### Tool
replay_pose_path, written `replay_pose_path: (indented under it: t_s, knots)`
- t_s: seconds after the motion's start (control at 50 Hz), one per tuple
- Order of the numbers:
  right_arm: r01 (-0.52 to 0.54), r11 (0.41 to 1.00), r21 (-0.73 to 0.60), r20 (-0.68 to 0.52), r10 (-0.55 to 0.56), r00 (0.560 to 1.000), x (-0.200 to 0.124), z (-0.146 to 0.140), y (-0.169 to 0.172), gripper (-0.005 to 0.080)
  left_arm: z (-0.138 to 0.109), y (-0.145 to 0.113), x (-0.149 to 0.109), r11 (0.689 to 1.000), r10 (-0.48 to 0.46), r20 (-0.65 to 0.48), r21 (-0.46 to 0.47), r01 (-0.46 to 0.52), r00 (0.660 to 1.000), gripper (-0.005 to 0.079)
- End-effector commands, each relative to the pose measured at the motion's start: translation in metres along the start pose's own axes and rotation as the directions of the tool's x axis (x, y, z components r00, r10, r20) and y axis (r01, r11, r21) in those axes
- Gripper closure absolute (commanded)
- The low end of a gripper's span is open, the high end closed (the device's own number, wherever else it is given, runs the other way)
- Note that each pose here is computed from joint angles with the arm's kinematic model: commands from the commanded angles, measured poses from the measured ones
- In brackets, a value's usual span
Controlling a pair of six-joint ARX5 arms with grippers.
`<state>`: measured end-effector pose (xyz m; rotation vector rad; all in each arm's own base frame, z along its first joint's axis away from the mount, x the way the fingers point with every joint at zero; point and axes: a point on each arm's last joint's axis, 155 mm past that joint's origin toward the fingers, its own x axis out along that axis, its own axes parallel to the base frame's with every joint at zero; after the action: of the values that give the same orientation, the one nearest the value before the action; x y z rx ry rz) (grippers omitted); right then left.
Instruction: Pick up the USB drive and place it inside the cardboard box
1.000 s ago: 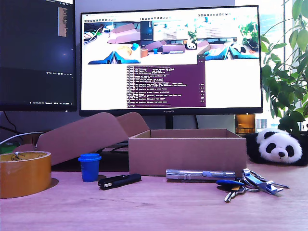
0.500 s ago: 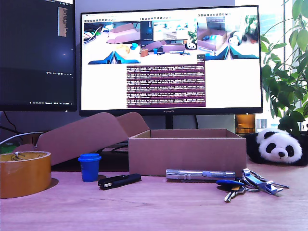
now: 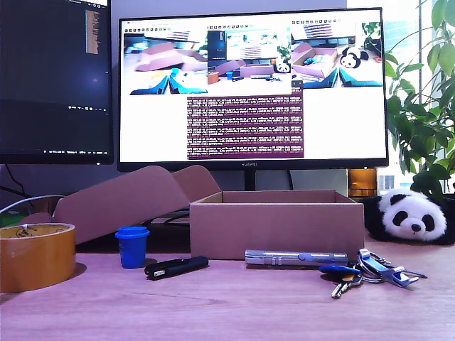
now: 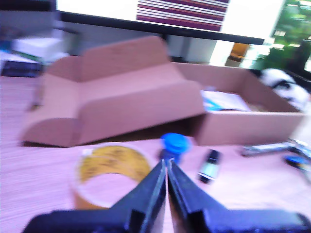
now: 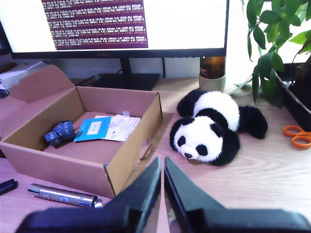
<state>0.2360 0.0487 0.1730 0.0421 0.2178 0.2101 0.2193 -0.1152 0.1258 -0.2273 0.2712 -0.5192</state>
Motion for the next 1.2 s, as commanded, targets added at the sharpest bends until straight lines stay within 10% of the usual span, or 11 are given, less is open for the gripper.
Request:
replay_pose_path:
  t_s: [0.0, 0.66, 1.18]
  knots:
    - [-0.025, 0.999, 0.022, 0.007, 0.025, 1.000, 0.001, 0.001, 0.005, 0.0765, -0.007, -0.009, 0.001, 0.999, -0.050, -0.022, 0.013, 0.051, 0.998, 0.0764]
    - [-0.364, 0.928, 0.085, -0.180, 0.373, 0.910, 0.005, -0.038, 0.075, 0.0765, -0.018, -0.084, -0.009, 0.921, -0.358, -0.073, 0.135, 0.364, 0.931, 0.0764]
    - [-0.594, 0.805, -0.008, -0.344, 0.555, 0.757, -0.002, -0.077, 0.136, 0.0765, -0.038, -0.093, 0.009, 0.926, -0.327, -0.193, 0.128, 0.355, 0.925, 0.0764]
